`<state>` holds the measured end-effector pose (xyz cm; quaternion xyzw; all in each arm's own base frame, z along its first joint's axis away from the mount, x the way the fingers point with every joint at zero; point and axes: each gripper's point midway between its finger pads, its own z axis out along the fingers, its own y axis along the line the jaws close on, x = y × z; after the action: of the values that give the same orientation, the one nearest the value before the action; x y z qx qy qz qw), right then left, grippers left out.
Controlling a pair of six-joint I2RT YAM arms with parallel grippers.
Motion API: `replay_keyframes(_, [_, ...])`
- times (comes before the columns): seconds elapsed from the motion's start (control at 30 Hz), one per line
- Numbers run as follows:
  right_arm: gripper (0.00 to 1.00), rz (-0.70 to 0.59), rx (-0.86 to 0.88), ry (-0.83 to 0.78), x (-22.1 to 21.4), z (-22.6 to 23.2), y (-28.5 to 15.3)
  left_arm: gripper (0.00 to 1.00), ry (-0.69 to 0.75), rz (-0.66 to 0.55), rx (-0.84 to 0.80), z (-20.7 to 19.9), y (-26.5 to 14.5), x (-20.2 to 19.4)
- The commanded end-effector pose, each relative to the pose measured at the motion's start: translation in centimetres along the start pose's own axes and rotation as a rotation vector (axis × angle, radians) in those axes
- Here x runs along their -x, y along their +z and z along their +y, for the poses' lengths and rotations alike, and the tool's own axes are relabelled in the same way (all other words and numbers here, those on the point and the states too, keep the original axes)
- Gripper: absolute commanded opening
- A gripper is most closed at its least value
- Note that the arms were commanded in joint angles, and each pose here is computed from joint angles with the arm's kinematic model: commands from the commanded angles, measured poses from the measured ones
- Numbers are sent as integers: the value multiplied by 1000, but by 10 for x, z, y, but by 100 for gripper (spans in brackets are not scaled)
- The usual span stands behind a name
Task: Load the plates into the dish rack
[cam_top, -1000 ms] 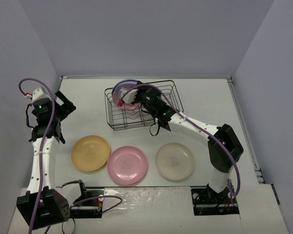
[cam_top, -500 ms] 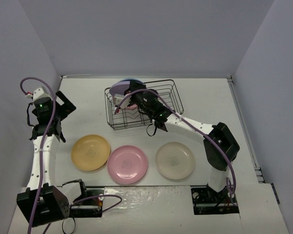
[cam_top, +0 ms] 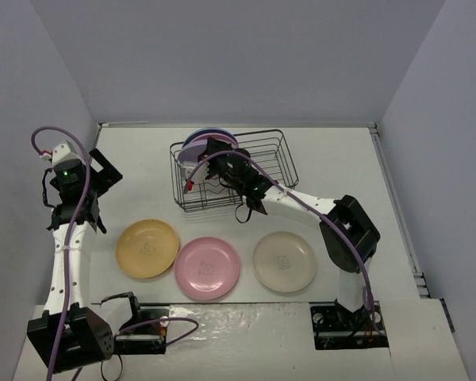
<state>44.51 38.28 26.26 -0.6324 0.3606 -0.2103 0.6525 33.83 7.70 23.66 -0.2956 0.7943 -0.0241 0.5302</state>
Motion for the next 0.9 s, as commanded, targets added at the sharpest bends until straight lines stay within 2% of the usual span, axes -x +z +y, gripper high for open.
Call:
replay_keyframes(0.0, [0, -35, -215, -38, 13, -68, -5, 97, 10, -86, -33, -11, -12, 28])
replay_keyframes(0.43, [0, -55, -173, 25, -1, -44, 13, 97, 8, -86, -34, -12, -13, 28])
replay_keyframes(0.5, [3, -62, -162, 57, -4, -40, 15, 97, 6, -86, -33, -11, -14, 28])
replay_keyframes(0.67, [17, -71, -134, 106, -6, -30, 18, 97, 2, -91, -36, -12, -16, 30])
replay_keyframes(0.77, [39, -61, -123, 123, -10, -25, 19, 97, -3, -89, -38, -13, -16, 29])
replay_keyframes(0.87, [56, -52, -123, 137, -14, -25, 20, 97, -6, -86, -46, -14, -16, 29])
